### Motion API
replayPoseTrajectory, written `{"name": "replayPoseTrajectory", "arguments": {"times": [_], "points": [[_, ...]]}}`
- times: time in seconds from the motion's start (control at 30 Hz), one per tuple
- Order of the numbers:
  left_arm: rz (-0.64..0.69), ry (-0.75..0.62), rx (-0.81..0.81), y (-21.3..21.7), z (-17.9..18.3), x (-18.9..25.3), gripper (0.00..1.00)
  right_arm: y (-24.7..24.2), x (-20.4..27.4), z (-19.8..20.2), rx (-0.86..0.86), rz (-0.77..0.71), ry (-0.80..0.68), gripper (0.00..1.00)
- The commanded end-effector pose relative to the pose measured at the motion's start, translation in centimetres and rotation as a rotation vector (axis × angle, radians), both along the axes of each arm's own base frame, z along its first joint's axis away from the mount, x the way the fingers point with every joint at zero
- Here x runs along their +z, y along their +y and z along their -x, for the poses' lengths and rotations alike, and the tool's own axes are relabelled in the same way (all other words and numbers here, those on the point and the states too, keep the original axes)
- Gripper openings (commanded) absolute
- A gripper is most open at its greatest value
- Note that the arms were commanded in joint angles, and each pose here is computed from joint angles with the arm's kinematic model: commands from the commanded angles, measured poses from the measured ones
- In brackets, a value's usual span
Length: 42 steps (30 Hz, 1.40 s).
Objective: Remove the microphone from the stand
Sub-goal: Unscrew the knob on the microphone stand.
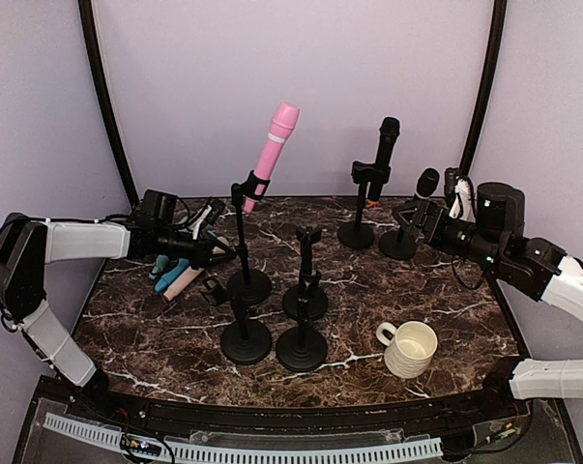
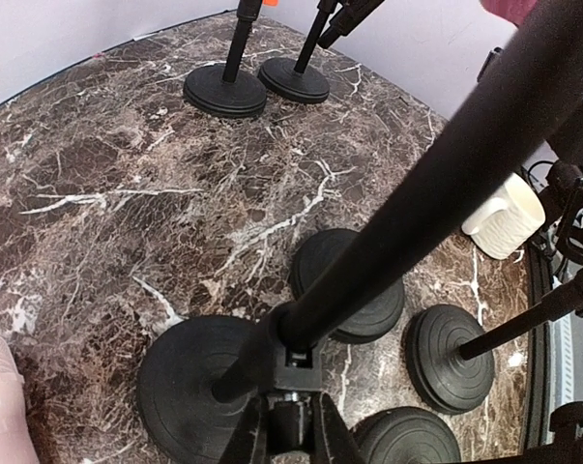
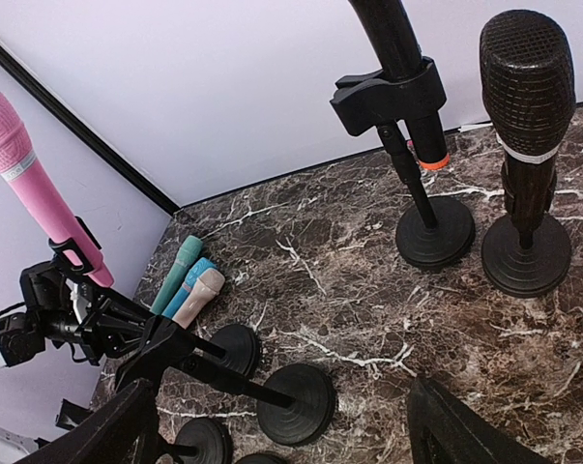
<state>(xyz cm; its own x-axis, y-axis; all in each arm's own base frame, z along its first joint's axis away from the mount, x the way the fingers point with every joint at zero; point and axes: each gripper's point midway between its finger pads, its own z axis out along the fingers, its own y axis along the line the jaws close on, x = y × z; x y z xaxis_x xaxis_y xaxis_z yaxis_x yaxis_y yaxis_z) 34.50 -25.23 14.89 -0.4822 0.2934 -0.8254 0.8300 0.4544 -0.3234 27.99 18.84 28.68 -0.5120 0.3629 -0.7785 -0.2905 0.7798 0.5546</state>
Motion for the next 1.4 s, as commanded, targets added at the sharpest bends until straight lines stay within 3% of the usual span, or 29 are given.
{"name": "replayPoseTrajectory", "arguments": {"times": [0.0, 0.6, 0.87, 1.07, 1.2, 1.37], "points": [[0.077, 0.101, -0.017, -0.1, 0.7, 0.5, 0.12, -0.4, 0.3, -0.1, -0.016, -0.007, -0.021, 0.90], [0.148, 0.379, 0.040, 0.7, 1.0, -1.7, 0.08, -0.5, 0.5, 0.1, -0.016, -0.011, -0.023, 0.90], [0.122, 0.428, 0.079, 1.2, 1.2, -2.4, 0.08, -0.6, 0.4, 0.1, -0.017, -0.014, -0.024, 0.90], [0.081, 0.333, 0.143, 2.0, 0.2, -1.9, 0.25, -1.1, 1.3, 0.6, -0.026, -0.027, -0.062, 0.90], [0.096, 0.247, 0.173, 2.2, -1.0, -0.5, 0.46, -1.1, 2.1, 0.3, -0.023, 0.009, -0.077, 0.90], [0.115, 0.179, 0.178, 2.3, -1.2, 0.9, 0.56, -1.0, 2.4, 0.1, -0.024, 0.017, -0.081, 0.90]]}}
